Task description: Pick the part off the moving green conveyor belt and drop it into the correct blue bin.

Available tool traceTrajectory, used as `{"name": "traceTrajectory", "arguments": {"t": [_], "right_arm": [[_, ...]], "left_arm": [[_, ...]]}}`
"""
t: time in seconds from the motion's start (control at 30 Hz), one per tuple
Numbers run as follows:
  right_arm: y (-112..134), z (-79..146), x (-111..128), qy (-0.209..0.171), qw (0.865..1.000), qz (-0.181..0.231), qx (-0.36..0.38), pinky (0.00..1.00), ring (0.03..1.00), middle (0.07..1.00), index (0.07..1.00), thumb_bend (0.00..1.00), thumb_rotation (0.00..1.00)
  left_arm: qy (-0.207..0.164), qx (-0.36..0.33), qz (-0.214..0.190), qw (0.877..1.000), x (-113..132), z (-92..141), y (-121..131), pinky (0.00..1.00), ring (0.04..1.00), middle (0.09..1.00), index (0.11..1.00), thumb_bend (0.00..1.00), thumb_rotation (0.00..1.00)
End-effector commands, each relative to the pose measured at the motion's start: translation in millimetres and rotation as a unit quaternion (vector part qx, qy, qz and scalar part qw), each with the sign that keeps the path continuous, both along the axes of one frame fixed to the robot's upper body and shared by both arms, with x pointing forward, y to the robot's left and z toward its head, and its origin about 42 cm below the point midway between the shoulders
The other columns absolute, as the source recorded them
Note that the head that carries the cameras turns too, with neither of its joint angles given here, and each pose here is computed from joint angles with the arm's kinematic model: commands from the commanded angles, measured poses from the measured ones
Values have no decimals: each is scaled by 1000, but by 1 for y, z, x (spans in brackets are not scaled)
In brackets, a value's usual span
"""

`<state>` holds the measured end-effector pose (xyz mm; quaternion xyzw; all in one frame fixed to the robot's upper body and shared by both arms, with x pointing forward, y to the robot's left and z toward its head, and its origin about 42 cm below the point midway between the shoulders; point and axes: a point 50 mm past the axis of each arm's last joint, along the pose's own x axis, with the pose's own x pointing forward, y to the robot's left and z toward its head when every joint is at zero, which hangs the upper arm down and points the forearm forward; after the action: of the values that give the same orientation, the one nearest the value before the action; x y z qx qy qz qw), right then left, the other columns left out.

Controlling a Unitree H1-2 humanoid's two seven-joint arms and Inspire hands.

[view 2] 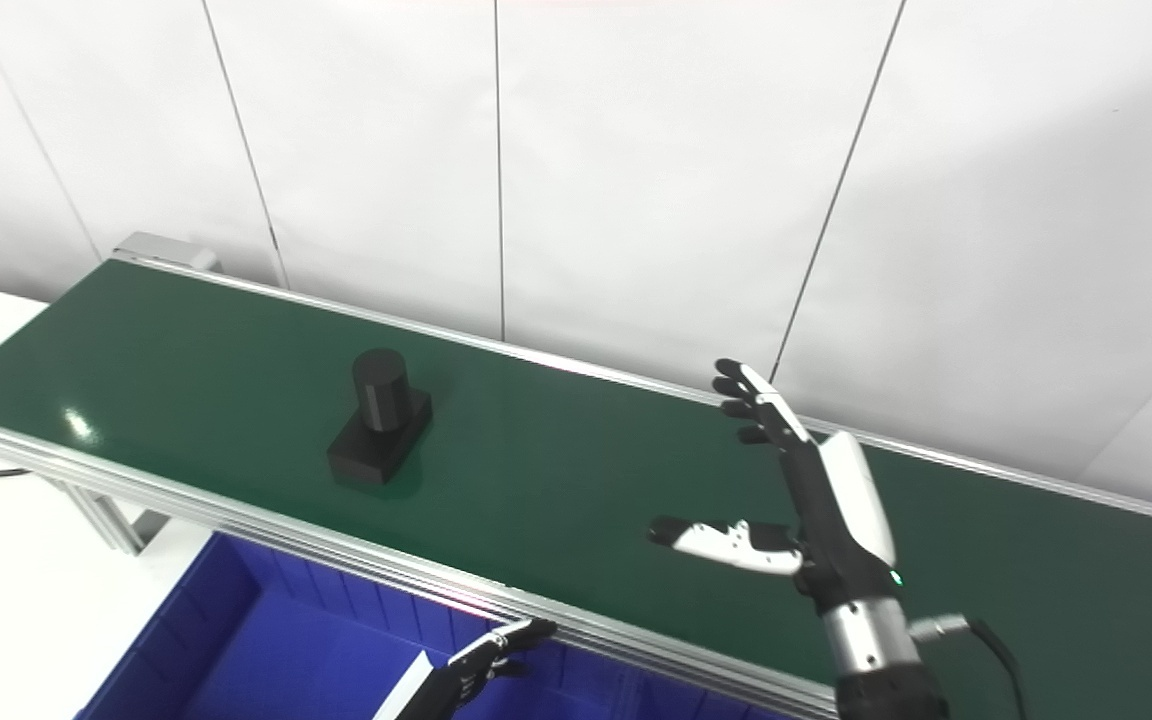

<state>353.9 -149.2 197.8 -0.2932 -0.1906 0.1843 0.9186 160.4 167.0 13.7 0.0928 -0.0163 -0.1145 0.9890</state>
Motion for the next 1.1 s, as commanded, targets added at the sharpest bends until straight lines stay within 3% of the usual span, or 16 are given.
{"name": "traceTrajectory", "arguments": {"t": [0.0, 0.57, 0.73, 1.07], "right_arm": [[11, 22, 11, -25, 1000, 4, -5, 662, 784, 850, 910, 923, 588], [52, 25, 40, 1, 999, 11, -32, 676, 791, 845, 907, 953, 586], [59, 24, 45, 1, 999, 8, -42, 581, 744, 848, 907, 952, 591], [70, 23, 56, 10, 998, 11, -62, 681, 803, 867, 913, 951, 616]], "left_arm": [[-32, -14, 0, 999, 6, 9, -2, 808, 892, 911, 855, 962, 261], [-33, -8, -3, 999, 8, 10, 7, 825, 905, 935, 888, 937, 313], [-28, -16, -7, 999, 7, 11, 10, 849, 917, 944, 899, 936, 333], [-25, -36, -17, 999, 2, 19, 16, 884, 921, 942, 906, 925, 333]]}}
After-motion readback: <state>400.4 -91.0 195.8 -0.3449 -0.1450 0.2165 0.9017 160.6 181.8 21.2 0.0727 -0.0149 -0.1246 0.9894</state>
